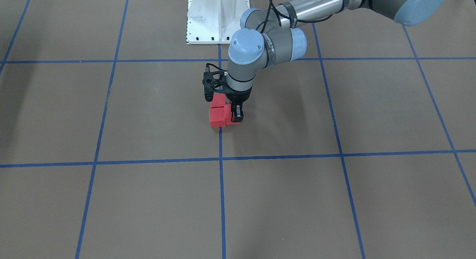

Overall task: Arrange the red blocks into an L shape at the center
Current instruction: 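Place the cube beside the farther cube of the column and release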

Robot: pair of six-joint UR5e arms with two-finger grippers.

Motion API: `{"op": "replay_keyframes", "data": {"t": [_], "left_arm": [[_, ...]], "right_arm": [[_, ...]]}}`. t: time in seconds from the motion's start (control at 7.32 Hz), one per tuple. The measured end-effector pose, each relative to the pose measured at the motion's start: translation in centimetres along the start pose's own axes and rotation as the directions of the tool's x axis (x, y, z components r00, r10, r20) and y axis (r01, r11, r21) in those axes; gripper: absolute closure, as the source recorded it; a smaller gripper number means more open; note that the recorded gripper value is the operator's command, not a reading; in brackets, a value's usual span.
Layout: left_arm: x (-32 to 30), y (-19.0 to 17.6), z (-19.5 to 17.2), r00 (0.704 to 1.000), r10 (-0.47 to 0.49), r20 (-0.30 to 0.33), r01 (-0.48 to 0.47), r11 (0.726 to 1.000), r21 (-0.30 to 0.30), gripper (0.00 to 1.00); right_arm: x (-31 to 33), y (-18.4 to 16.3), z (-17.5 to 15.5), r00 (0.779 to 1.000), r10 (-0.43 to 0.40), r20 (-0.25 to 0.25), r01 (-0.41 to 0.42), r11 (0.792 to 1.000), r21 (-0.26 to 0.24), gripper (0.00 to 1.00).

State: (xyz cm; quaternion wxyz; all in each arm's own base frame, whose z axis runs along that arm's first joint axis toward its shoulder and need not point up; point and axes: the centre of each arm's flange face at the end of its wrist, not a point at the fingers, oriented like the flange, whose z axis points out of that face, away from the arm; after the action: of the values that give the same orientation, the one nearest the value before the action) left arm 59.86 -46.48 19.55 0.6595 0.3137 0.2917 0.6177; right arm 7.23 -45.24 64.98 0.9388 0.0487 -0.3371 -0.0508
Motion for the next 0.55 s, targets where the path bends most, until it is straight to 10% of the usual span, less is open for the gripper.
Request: {"op": "replay_keyframes", "data": {"t": [0.55], "left_arm": [[0.06,0.04,0.27,1.000,0.000,-0.003,0.000,1.000,-0.004,0.57]], "right_arm": [[0.00,0.00,0.00,1.000,-0.001,0.000,0.001,1.000,0.000,0.01]]}}
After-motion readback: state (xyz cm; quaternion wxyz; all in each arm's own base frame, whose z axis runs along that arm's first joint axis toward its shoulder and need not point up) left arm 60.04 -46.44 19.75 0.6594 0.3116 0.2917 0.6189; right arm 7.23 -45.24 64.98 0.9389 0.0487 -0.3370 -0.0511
